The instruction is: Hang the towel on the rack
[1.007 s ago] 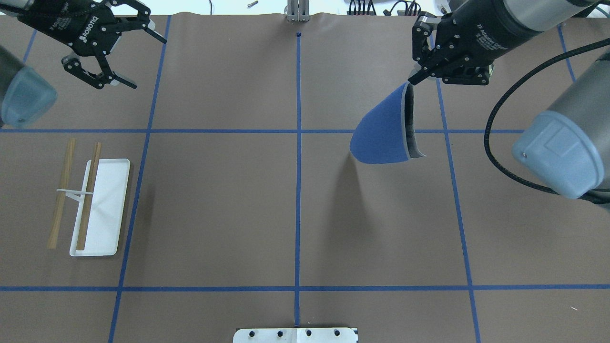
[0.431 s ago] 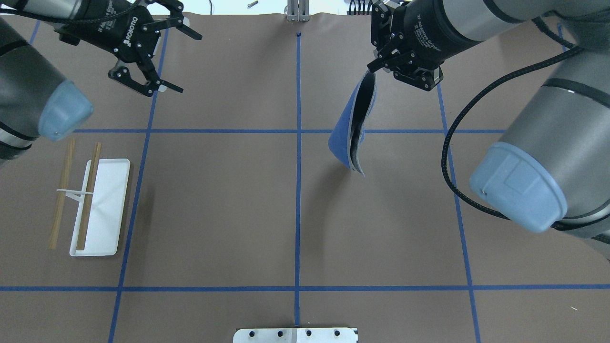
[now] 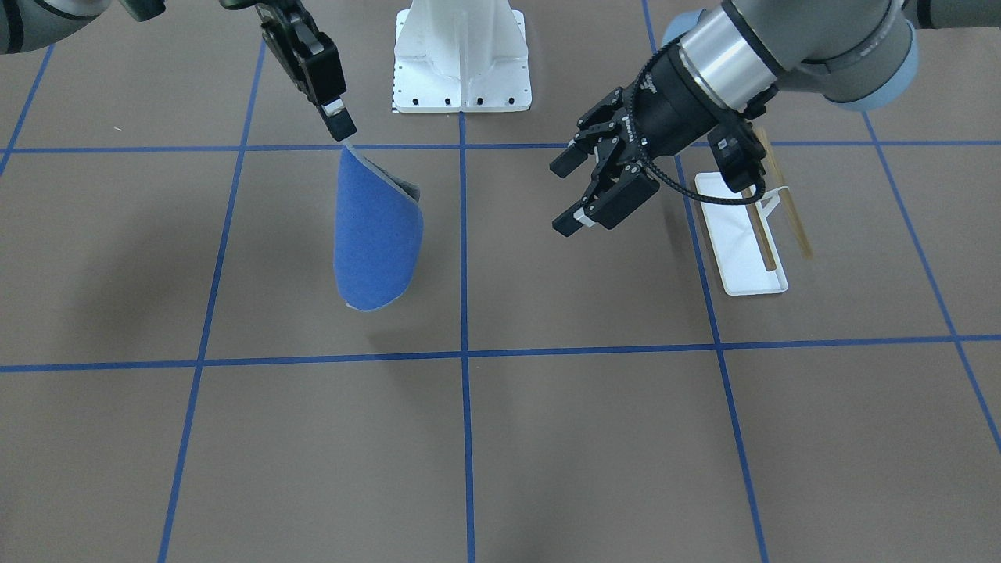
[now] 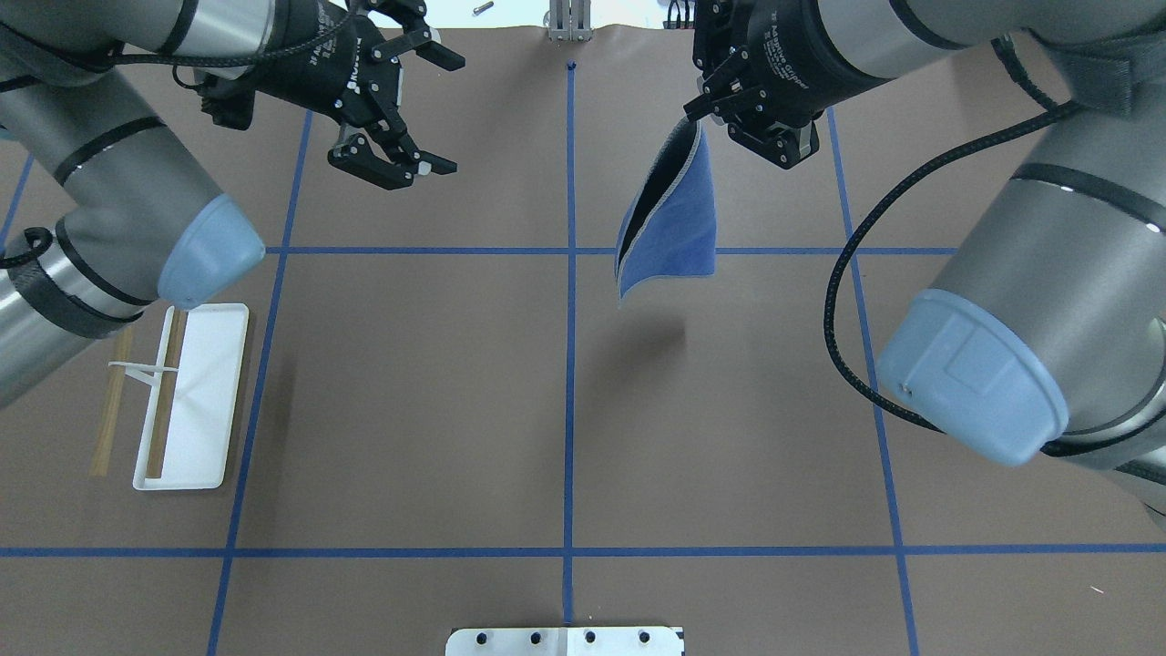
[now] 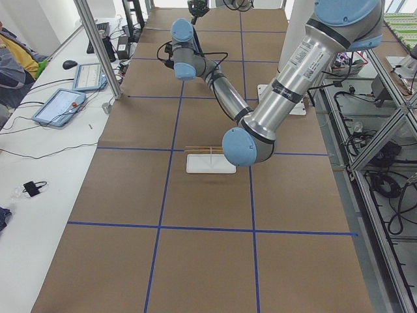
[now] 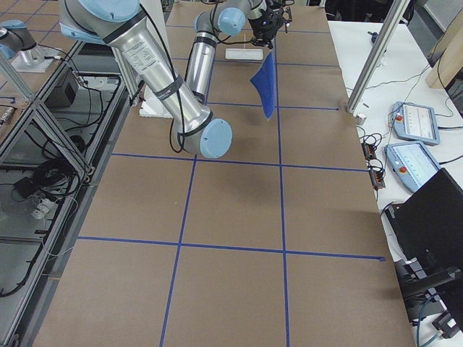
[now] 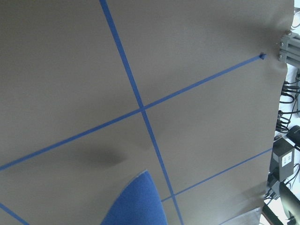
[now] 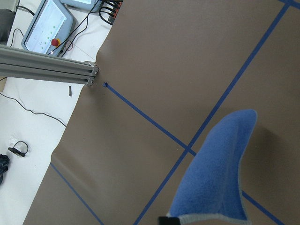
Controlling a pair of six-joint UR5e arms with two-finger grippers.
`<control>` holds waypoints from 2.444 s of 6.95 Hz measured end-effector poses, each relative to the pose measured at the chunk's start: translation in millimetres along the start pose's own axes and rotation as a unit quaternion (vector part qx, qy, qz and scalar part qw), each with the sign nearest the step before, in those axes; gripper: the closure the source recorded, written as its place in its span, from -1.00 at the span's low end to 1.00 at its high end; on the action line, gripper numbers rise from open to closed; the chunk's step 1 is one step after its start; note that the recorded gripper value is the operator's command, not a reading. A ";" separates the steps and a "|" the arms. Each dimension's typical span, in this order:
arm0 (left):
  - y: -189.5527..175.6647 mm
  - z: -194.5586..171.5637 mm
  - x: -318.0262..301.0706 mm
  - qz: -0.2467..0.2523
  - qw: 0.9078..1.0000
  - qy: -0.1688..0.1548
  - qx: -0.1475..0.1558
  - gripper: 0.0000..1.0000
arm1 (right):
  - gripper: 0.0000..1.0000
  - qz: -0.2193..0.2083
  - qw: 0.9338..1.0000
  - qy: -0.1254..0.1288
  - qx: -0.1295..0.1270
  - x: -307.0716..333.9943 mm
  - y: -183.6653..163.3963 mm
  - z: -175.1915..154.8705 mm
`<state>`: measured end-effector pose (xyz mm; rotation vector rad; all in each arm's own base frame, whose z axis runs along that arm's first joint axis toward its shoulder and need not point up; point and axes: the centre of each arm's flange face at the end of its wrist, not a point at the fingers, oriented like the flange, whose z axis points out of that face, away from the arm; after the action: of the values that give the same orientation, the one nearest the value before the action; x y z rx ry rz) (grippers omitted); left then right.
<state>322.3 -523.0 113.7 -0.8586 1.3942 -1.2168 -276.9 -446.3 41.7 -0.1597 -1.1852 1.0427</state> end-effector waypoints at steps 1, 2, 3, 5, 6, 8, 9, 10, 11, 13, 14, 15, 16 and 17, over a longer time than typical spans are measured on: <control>18.5 15.0 -8.0 -0.021 1.000 0.012 -0.006 -0.96 | 1.00 0.009 1.000 -0.005 0.002 -2.8 4.5 -0.5; 36.9 30.3 -17.7 -0.036 0.999 0.021 -0.013 -0.96 | 1.00 0.017 1.000 -0.010 0.005 -5.9 8.9 -0.3; 51.4 44.4 -27.2 -0.044 0.998 0.028 -0.018 -0.96 | 1.00 0.021 1.000 -0.014 0.005 -8.0 13.6 -0.4; 64.9 64.0 -40.9 -0.048 0.998 0.039 -0.021 -0.96 | 1.00 0.022 1.000 -0.018 0.002 -10.3 21.1 -1.8; 67.4 67.4 -43.3 -0.047 0.998 0.041 -0.021 -0.96 | 1.00 0.022 1.000 -0.020 0.000 -10.7 23.1 -3.2; 64.6 73.1 -43.2 -0.047 0.998 0.040 -0.017 -0.96 | 1.00 0.019 0.999 -0.025 -0.005 -10.1 25.7 -9.3; 62.0 76.3 -42.7 -0.047 0.998 0.040 -0.014 -0.96 | 1.00 0.018 0.999 -0.028 -0.008 -9.2 27.1 -13.9; 61.4 78.6 -43.9 -0.048 0.998 0.038 -0.013 -0.96 | 1.00 0.017 0.999 -0.030 -0.010 -8.6 27.7 -16.6; 62.7 79.6 -46.1 -0.047 0.998 0.036 -0.014 -0.96 | 1.00 0.017 0.999 -0.031 -0.010 -8.5 27.8 -16.8; 67.0 77.9 -48.7 -0.046 0.998 0.035 -0.019 -0.96 | 1.00 0.017 0.999 -0.031 -0.010 -8.5 28.1 -16.3; 68.8 77.7 -49.9 -0.046 0.998 0.034 -0.021 -0.96 | 1.00 0.017 0.999 -0.030 -0.010 -8.8 28.3 -15.9; 70.5 78.1 -51.1 -0.046 0.998 0.033 -0.023 -0.96 | 1.00 0.017 0.999 -0.030 -0.010 -9.0 28.5 -15.7; 72.0 78.2 -52.4 -0.045 0.998 0.033 -0.025 -0.96 | 1.00 0.017 0.999 -0.030 -0.010 -9.0 28.7 -15.4; 73.6 79.4 -55.0 -0.044 0.998 0.031 -0.028 -0.95 | 1.00 0.018 0.999 -0.030 -0.010 -8.9 28.9 -15.1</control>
<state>418.8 -471.3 61.1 -0.9367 1.4587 -1.2858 -281.3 -430.9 11.9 -0.1669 -1.2506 1.0733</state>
